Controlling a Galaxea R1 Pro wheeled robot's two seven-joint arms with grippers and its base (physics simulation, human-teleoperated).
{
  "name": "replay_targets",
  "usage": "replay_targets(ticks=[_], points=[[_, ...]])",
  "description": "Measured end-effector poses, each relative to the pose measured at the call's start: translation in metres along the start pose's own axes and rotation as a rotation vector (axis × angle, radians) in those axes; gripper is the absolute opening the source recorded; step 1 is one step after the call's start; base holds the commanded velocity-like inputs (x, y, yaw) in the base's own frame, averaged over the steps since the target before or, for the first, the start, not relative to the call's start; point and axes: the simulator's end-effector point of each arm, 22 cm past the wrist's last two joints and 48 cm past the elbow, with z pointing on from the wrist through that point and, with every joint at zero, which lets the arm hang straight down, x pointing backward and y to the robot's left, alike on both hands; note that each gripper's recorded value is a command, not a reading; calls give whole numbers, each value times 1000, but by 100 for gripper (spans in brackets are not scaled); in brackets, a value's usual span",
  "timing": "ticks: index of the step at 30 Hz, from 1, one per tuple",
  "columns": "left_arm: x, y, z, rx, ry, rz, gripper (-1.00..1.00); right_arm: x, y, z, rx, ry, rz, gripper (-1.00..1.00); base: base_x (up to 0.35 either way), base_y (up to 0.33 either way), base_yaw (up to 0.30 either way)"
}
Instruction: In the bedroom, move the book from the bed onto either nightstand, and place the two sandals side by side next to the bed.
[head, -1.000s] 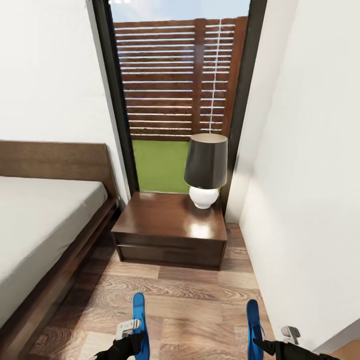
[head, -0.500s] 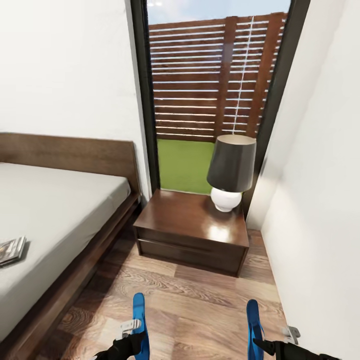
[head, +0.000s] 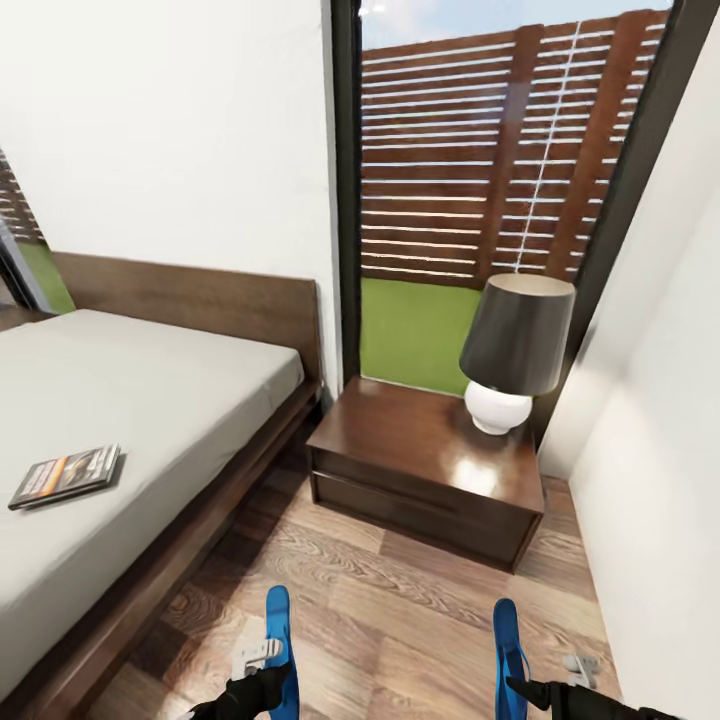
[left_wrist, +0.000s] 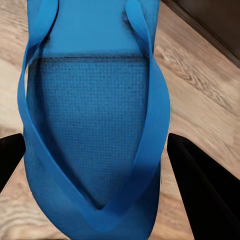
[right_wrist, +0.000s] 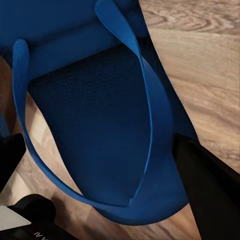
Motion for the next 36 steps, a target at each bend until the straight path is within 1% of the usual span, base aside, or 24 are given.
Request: replay_targets(ticks=[33,36], points=[[0,0,0,1,1,2,-100,0,0,0,0,1,0,-100,0,-1,290],[1,-1,0,2,1,2,-100,0,0,0,0,-1,1,-100,0,-133,290]])
